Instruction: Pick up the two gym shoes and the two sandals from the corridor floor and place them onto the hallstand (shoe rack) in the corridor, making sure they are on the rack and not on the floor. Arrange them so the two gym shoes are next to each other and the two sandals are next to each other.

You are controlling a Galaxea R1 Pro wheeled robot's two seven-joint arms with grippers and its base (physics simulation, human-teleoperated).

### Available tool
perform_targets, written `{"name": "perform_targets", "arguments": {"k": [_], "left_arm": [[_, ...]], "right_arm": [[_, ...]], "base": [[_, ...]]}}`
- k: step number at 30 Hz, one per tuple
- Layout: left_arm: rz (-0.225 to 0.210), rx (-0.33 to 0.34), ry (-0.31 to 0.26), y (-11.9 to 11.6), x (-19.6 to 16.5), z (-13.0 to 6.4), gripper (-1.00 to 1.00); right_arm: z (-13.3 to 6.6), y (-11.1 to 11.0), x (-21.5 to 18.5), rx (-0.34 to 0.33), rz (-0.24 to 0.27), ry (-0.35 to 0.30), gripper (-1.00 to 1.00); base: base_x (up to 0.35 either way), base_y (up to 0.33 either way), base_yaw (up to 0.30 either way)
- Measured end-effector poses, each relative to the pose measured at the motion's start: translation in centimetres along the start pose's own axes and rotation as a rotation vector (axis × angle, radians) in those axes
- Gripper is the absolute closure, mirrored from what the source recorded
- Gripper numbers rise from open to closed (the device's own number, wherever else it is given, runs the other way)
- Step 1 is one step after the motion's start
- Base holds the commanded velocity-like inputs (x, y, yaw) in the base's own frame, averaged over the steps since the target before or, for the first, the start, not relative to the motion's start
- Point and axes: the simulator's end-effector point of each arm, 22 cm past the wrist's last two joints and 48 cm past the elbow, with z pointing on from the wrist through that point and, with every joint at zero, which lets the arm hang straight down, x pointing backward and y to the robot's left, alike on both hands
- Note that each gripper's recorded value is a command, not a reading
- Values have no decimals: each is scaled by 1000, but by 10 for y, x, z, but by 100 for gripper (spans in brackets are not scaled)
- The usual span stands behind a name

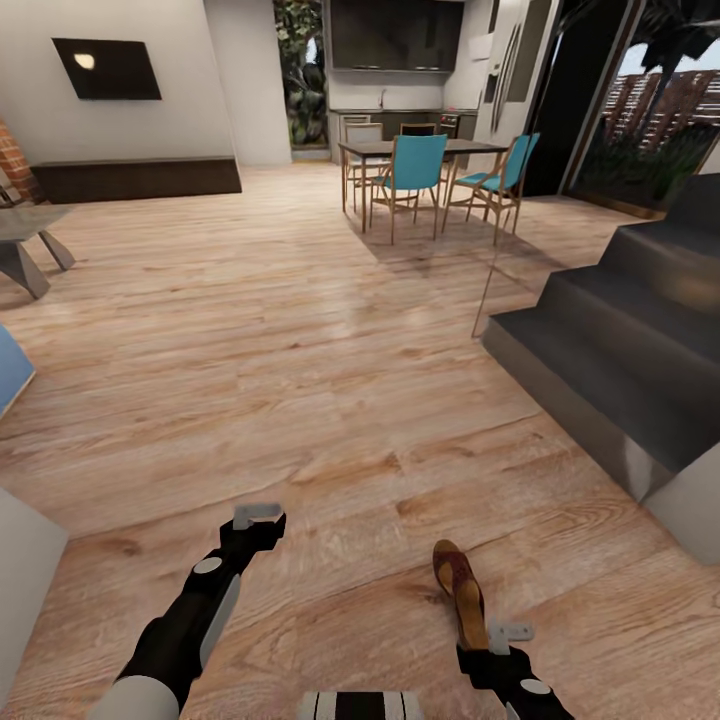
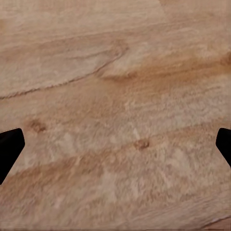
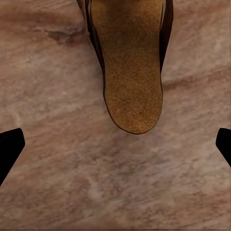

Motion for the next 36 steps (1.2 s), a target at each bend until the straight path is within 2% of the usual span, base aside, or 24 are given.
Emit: {"name": "perform_targets", "arguments": {"k": [22,36], "left_arm": [[-3,-8,126,6,74,25,-100],[-4,-9,140,6,83,27,-100]], "right_arm": [[20,0,62,0,-1,125,-100],[22,0,70,0,-1,141,-100]], "base": [[0,0,0],[2,0,0]]}}
